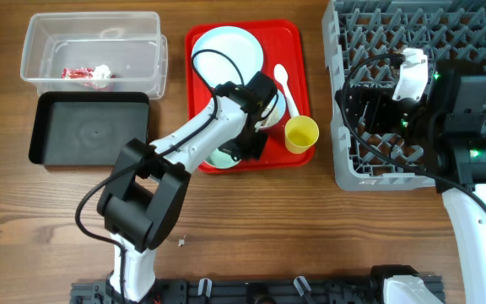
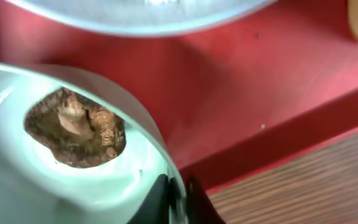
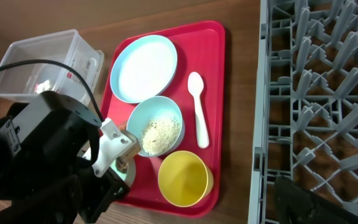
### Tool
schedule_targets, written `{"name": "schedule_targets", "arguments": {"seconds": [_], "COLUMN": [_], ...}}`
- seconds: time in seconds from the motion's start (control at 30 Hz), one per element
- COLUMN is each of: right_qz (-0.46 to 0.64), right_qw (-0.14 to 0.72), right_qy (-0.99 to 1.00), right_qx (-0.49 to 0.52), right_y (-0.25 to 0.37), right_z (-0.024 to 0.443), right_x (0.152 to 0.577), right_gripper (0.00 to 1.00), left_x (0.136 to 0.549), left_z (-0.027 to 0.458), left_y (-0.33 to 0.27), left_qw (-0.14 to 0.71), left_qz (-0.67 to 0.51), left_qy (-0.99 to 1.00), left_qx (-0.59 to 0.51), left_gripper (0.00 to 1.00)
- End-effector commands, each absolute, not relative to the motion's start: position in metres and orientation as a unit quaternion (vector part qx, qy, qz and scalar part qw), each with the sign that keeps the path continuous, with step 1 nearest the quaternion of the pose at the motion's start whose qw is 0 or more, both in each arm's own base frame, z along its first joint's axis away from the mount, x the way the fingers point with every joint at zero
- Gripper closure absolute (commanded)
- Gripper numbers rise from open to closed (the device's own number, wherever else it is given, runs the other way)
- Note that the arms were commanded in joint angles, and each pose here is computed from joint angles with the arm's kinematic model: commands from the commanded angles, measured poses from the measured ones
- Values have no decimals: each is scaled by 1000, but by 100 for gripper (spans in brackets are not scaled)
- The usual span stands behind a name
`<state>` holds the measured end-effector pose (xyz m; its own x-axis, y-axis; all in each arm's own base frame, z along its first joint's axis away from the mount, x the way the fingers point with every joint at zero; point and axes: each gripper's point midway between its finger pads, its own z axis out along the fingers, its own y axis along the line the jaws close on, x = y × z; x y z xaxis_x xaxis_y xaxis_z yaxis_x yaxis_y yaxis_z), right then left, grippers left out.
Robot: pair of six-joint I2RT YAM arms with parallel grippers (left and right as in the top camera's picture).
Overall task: Sort waste into correct bins and load items into the dishwasher rack
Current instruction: 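Move the left gripper to the green bowl and grasp its rim, then tip the green bowl over the black tray to dump the mushroom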
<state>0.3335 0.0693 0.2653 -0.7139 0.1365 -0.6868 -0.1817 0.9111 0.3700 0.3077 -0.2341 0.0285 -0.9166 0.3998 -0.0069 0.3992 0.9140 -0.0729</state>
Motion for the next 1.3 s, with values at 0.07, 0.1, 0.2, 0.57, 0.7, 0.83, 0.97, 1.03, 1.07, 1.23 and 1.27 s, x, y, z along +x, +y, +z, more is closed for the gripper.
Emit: {"name": "schedule_targets", "arguments": {"seconds": [0.07, 0.1, 0.2, 0.57, 0.7, 0.83, 0.97, 1.03, 1.07, 1.23, 1.27], "right_qz": [207, 207, 207, 207, 207, 207, 207, 207, 207, 207, 207], "right_qw": [384, 384, 384, 390, 389, 389, 388, 388, 388, 388, 388], "right_qy": [900, 900, 900, 897, 897, 897, 898, 898, 898, 898, 898], "right_qx": [-12, -12, -13, -14, -14, -13, -13, -13, -13, -13, -13], "right_y": [69, 69, 69, 69, 69, 69, 69, 69, 69, 69, 69], "right_z": [270, 270, 270, 272, 272, 272, 272, 272, 272, 272, 272], "right_x": [337, 337, 337, 339, 339, 339, 339, 339, 339, 339, 339], "right_gripper": [0, 0, 0, 0, 0, 0, 0, 0, 0, 0, 0], "left_x": [308, 309, 314, 359, 370, 379, 386, 386, 386, 374, 371], "left_z": [28, 27, 34, 126, 148, 152, 159, 164, 166, 175, 176], "left_y": [-230, -229, -221, -178, -135, -82, -35, -13, -1, 54, 60], "left_qw": [4, 3, -3, -86, -106, -102, -114, -127, -135, -196, -207], "left_qz": [29, 26, 24, 124, 140, 161, 243, 279, 295, 409, 426], "left_qy": [-980, -981, -987, -987, -984, -979, -958, -944, -937, -875, -864], "left_qx": [-198, -193, -161, -56, 0, 70, 105, 120, 128, 168, 172], "left_gripper": [96, 96, 96, 96, 96, 96, 96, 96, 96, 96, 96]}}
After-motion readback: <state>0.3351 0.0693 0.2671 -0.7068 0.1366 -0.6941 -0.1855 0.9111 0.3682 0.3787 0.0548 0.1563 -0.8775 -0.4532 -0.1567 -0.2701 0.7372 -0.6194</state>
